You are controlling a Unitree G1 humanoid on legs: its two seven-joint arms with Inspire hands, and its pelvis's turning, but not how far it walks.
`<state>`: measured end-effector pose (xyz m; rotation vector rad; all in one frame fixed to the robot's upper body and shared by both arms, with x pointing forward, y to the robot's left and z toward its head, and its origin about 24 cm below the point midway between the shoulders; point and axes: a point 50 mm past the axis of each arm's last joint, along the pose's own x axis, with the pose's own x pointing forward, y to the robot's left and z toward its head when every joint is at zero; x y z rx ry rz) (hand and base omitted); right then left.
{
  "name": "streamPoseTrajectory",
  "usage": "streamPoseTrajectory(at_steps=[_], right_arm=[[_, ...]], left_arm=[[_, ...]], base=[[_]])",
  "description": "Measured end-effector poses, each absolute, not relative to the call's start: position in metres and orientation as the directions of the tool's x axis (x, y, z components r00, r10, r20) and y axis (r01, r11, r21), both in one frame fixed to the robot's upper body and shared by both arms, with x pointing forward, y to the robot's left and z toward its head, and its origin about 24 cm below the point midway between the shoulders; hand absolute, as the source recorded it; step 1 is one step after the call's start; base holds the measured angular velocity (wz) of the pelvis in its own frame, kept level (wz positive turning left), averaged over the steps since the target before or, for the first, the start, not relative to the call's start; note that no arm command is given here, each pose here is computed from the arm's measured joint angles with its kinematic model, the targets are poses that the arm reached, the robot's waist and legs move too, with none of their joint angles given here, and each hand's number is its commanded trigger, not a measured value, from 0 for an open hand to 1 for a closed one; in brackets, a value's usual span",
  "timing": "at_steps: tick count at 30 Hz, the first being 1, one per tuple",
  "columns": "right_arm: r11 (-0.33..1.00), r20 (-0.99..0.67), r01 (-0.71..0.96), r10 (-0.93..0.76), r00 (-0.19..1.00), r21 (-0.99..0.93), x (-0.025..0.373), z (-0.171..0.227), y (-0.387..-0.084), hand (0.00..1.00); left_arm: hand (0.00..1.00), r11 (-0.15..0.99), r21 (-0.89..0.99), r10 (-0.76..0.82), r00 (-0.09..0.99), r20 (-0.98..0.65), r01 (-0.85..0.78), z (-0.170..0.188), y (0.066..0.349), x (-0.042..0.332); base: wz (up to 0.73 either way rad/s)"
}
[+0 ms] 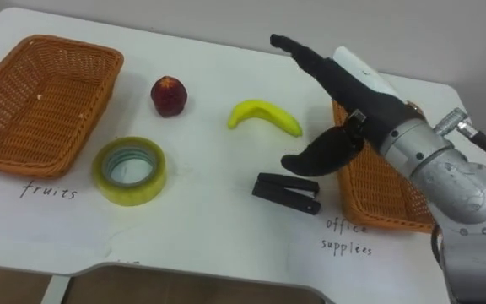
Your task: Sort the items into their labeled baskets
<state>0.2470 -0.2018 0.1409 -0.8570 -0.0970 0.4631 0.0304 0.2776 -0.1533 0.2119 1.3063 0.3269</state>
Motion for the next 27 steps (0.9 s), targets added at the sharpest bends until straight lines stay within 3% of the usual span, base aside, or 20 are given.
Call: streamPoseTrajectory(at_steps=[8, 27], right_arm=[[0.524, -0.221, -0.479, 0.478, 0.850, -0.705, 0.243, 0.122, -0.195, 0.00], [0.492, -0.314, -0.577, 0.517, 0.796, -0.652, 0.238, 0.108, -0.192, 0.00]], left_arm=[[0.00, 0.932, 0.346, 0.362, 0.228, -0.904, -0.110, -0.153, 0.278, 0.031], [0.00, 0.934, 0.350, 0.356, 0.224, -0.907, -0.069, -0.154, 0.276, 0.029]], base=[[0.00], [0.00]])
